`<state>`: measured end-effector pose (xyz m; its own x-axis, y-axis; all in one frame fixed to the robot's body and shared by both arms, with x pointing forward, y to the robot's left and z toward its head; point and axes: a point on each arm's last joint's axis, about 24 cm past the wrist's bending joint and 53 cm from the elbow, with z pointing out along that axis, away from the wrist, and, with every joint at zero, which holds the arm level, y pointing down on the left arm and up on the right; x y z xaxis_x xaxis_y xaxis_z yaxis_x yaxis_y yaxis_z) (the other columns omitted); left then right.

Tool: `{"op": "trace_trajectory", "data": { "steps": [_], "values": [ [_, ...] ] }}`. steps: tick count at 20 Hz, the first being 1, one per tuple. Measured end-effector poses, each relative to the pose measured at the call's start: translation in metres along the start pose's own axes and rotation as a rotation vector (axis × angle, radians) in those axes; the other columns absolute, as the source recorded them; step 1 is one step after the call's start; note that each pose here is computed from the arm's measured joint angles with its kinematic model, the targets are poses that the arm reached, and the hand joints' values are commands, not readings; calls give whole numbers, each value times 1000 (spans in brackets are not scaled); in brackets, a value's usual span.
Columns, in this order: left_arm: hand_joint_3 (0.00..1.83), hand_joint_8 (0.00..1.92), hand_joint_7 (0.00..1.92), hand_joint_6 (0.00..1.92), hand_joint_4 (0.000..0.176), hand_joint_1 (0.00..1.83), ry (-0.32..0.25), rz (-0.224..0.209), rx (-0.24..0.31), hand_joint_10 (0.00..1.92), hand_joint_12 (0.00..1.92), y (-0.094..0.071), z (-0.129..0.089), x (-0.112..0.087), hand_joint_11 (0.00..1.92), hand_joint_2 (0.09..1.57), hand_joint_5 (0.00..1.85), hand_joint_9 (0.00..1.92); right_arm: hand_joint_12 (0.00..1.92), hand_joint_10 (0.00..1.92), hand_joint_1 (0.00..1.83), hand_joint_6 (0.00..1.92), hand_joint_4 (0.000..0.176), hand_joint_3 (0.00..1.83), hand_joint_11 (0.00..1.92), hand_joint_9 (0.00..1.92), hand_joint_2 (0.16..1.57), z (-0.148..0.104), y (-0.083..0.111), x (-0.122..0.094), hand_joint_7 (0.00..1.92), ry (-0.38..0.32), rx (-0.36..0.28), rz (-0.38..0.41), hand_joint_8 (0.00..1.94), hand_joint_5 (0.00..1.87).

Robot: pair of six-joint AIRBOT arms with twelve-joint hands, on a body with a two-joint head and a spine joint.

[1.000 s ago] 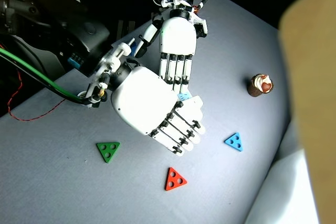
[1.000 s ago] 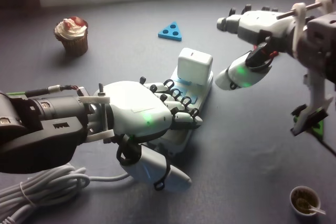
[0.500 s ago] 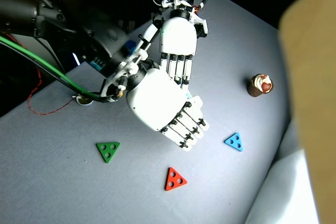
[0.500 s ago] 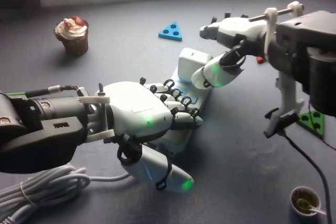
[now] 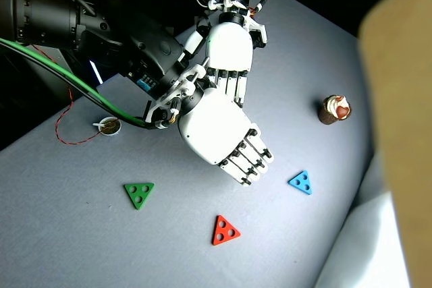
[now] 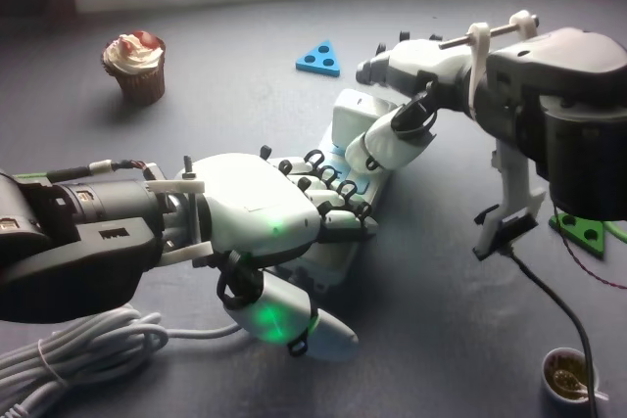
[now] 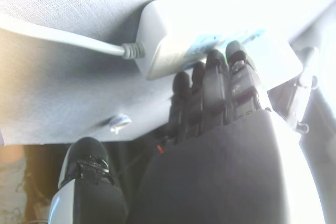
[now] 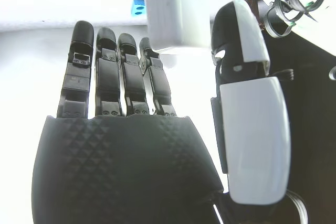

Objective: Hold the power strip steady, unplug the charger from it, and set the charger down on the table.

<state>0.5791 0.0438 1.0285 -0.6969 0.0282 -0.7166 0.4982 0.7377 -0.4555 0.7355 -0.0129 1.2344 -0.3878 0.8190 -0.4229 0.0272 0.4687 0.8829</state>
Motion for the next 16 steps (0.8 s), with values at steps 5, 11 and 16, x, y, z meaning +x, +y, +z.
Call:
{"op": "trace_trajectory", "data": {
  "steps": [5, 11, 16],
  "values": [
    [0, 9, 216, 7, 0, 92, 1, 0, 0, 12, 272, 0, 0, 0, 48, 1079, 179, 184, 818, 5, 956, 2, 0, 0, 5, 292, 1072, 5, 2, 2, 268, 2, -7, -7, 3, 274],
    [0, 2, 213, 4, 0, 99, 0, 0, 0, 3, 317, 0, 0, 1, 68, 1091, 188, 192, 854, 16, 1088, 16, 0, 0, 452, 785, 1032, 5, 0, -1, 793, -6, -5, -14, 12, 798],
    [0, 1, 236, 0, 0, 90, -2, 3, -1, 2, 394, 1, -1, 1, 74, 1091, 203, 221, 979, 11, 1250, 756, 30, 2, 746, 1224, 1035, 6, -3, -8, 1247, -20, 0, -15, 507, 1109]
  ]
}}
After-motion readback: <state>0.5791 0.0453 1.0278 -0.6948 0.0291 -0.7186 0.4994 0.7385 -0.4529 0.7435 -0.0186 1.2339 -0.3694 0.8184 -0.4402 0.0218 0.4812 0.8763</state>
